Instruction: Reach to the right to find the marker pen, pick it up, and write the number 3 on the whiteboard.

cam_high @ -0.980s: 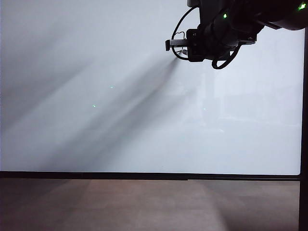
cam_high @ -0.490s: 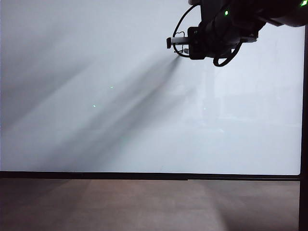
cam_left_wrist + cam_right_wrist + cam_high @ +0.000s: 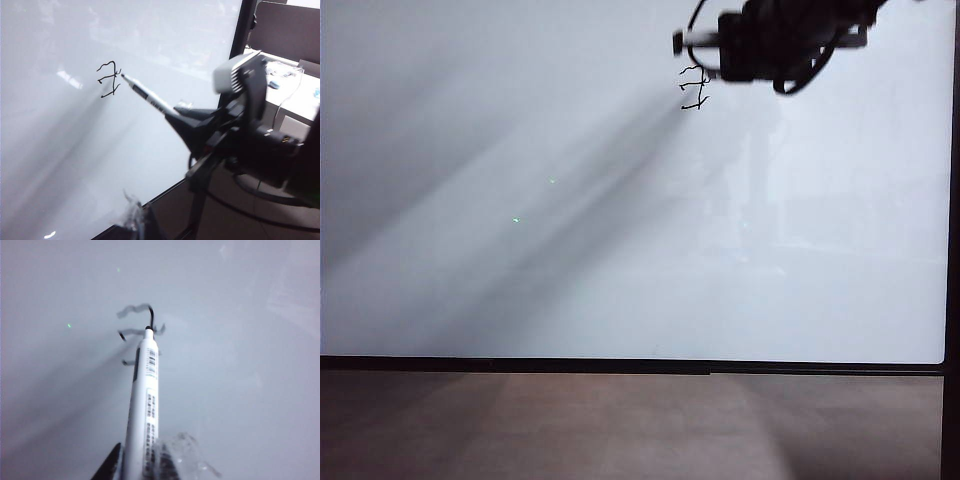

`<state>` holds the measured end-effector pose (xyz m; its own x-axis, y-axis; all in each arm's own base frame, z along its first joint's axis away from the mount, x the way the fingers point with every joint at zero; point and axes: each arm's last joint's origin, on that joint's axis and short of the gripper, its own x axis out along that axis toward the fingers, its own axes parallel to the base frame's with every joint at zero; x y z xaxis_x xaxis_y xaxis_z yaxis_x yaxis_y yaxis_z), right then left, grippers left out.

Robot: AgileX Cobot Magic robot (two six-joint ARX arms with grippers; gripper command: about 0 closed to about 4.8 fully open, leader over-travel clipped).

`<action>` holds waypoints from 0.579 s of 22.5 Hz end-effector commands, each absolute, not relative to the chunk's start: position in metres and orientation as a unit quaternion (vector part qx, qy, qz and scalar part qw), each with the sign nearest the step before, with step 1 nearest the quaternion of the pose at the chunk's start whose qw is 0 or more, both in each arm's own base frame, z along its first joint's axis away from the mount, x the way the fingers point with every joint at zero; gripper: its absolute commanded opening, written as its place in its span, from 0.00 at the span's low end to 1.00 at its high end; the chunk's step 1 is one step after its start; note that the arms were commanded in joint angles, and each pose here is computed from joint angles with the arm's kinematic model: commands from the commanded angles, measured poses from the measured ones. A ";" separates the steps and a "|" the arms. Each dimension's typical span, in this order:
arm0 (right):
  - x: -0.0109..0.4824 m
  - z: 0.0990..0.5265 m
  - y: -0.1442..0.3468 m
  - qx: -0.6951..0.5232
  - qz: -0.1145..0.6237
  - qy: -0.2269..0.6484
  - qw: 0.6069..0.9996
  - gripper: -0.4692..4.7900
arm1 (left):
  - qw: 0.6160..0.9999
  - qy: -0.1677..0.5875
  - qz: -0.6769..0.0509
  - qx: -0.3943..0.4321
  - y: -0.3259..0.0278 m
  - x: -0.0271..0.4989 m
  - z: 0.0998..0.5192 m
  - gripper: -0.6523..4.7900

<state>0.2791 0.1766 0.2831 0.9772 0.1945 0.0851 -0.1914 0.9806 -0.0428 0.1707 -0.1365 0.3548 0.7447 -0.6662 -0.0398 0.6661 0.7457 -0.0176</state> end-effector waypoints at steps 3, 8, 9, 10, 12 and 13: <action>0.262 0.304 0.169 -0.020 0.100 -0.039 0.994 0.13 | 0.934 0.012 -0.357 0.000 -0.136 0.170 0.357 0.11; 0.238 0.331 0.142 -0.027 0.053 -0.024 0.998 0.13 | 0.934 0.015 -0.358 -0.005 -0.136 0.170 0.357 0.11; 0.232 0.336 0.136 -0.027 0.050 -0.023 0.998 0.13 | 0.934 0.015 -0.358 -0.005 -0.136 0.170 0.357 0.11; 0.225 0.342 0.129 -0.026 0.042 -0.024 0.998 0.13 | 0.933 0.015 -0.358 -0.006 -0.136 0.170 0.357 0.11; 0.213 0.354 0.114 -0.023 0.016 -0.030 0.999 0.13 | 0.933 0.014 -0.358 -0.005 -0.136 0.170 0.357 0.11; 0.205 0.360 0.105 -0.021 0.004 -0.034 0.999 0.13 | 0.933 0.014 -0.358 -0.005 -0.136 0.170 0.357 0.11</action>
